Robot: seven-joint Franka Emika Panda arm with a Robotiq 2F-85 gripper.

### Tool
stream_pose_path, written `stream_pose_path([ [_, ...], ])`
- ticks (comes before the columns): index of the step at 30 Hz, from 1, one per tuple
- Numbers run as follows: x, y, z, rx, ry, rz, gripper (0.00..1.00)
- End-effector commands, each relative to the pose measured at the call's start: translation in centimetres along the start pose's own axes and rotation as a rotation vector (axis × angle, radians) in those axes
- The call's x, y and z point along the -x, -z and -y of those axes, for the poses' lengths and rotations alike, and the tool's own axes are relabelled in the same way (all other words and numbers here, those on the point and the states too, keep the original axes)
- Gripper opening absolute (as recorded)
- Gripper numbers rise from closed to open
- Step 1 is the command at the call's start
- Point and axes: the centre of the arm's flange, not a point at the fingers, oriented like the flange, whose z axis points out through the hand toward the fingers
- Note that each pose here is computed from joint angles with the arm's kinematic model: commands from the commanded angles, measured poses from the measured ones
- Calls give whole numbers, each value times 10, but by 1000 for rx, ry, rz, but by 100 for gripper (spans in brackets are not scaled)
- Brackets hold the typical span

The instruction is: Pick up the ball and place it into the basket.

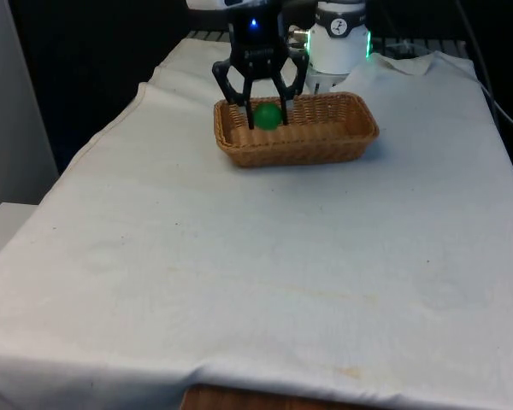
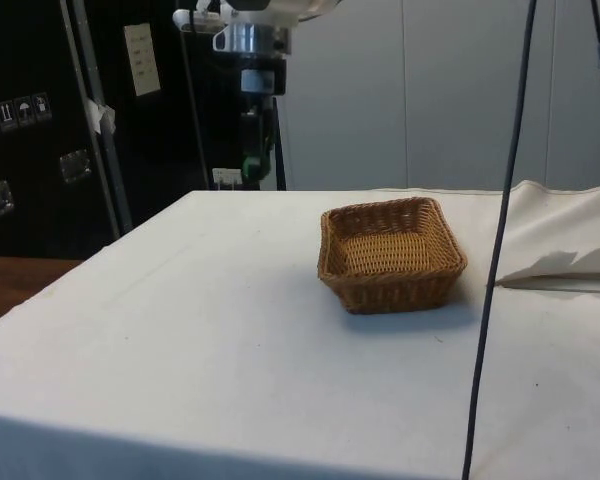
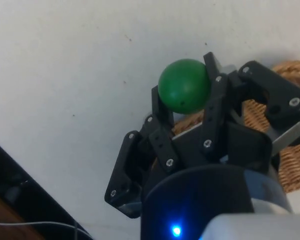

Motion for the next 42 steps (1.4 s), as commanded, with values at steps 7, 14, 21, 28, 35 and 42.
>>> stream_pose_path([
  [7, 13, 8, -9, 35, 13, 11, 3],
  [14, 27, 16, -19, 56, 29, 27, 3],
  [21, 41, 24, -27, 70, 41, 39, 3],
  [28, 57, 31, -29, 66, 49, 39, 3],
  [35, 71, 32, -27, 53, 54, 37, 3],
  [42, 80, 29, -22, 17, 56, 46, 3],
])
